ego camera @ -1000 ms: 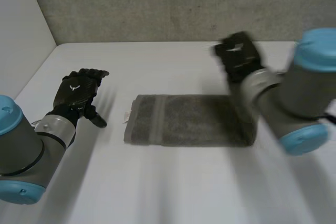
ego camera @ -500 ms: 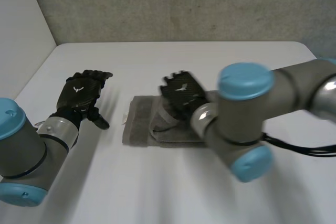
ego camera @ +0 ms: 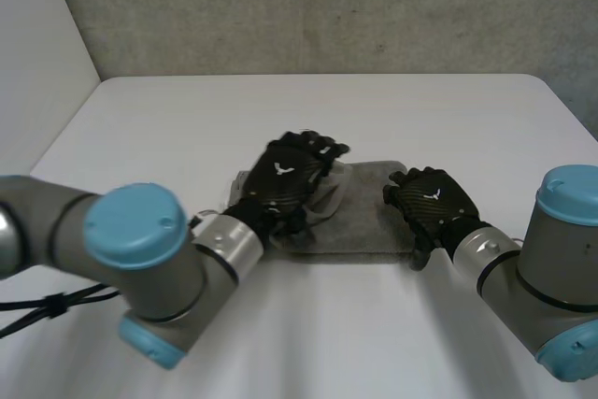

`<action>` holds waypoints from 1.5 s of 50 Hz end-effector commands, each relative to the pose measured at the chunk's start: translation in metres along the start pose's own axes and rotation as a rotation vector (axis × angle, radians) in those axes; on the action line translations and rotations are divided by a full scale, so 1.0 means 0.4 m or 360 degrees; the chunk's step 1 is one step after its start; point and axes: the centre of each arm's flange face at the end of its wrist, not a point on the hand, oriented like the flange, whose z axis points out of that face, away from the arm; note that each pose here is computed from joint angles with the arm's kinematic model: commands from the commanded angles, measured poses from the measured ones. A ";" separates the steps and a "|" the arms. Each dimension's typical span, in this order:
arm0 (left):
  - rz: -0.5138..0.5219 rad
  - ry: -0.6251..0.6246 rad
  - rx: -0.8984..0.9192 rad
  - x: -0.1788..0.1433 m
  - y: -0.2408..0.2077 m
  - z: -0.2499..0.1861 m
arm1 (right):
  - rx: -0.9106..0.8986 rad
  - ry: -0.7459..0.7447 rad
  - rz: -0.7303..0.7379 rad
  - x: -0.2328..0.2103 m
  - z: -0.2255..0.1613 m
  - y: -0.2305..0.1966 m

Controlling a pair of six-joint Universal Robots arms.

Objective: Fold the towel.

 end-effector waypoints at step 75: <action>-0.0096 -0.1003 -0.0219 -0.202 -0.076 -0.148 | 0.0375 -0.0533 -0.0848 -0.346 -0.076 -0.203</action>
